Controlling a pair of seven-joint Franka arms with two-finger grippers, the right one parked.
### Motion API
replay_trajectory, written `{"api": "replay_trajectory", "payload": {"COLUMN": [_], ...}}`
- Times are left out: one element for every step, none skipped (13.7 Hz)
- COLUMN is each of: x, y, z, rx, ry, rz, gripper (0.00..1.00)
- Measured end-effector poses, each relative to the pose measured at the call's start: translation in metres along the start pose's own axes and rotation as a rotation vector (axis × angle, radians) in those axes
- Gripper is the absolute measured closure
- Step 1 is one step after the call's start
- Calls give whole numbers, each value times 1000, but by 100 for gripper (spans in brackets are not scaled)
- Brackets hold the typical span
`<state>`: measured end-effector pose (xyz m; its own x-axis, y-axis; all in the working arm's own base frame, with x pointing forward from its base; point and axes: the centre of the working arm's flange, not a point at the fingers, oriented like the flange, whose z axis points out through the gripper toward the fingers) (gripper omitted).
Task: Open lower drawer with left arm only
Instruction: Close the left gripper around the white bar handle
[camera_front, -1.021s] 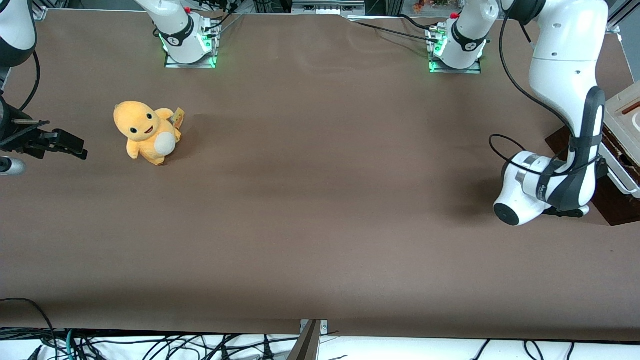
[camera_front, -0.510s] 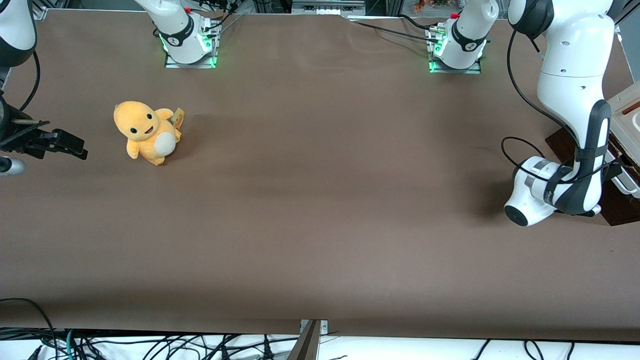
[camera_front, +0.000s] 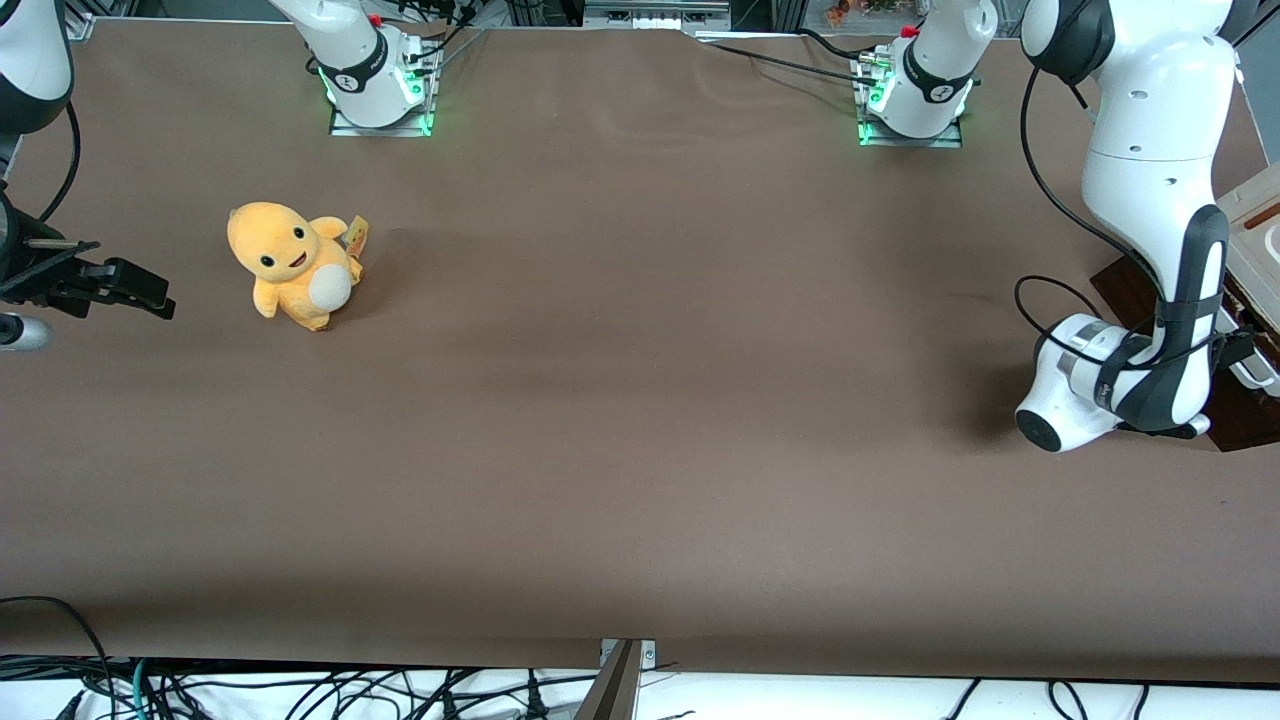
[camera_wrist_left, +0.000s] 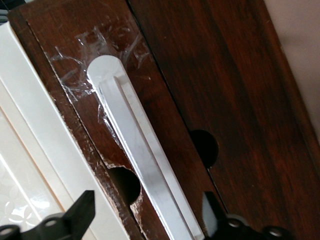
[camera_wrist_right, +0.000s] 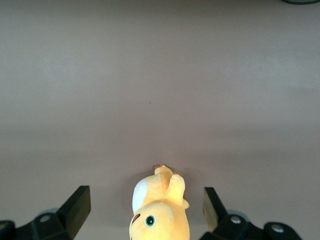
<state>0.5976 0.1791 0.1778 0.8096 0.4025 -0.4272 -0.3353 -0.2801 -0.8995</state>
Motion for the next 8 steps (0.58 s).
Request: {"api": "replay_trajectory", "payload": {"x": [1,2,3,3,4,4,5,6], "y": [-1,0,1,2,4,6,9,11], "z": [2,3,4,5,6,7,7,8], "rx": [11,18,22,23,23,24,24,25], "ry": [3,5,5,3,2,1,2,2], "rz": [-1,0,2,4,6,9,14,16], "gripper": [8,15,15,21,34,44,52,54]}}
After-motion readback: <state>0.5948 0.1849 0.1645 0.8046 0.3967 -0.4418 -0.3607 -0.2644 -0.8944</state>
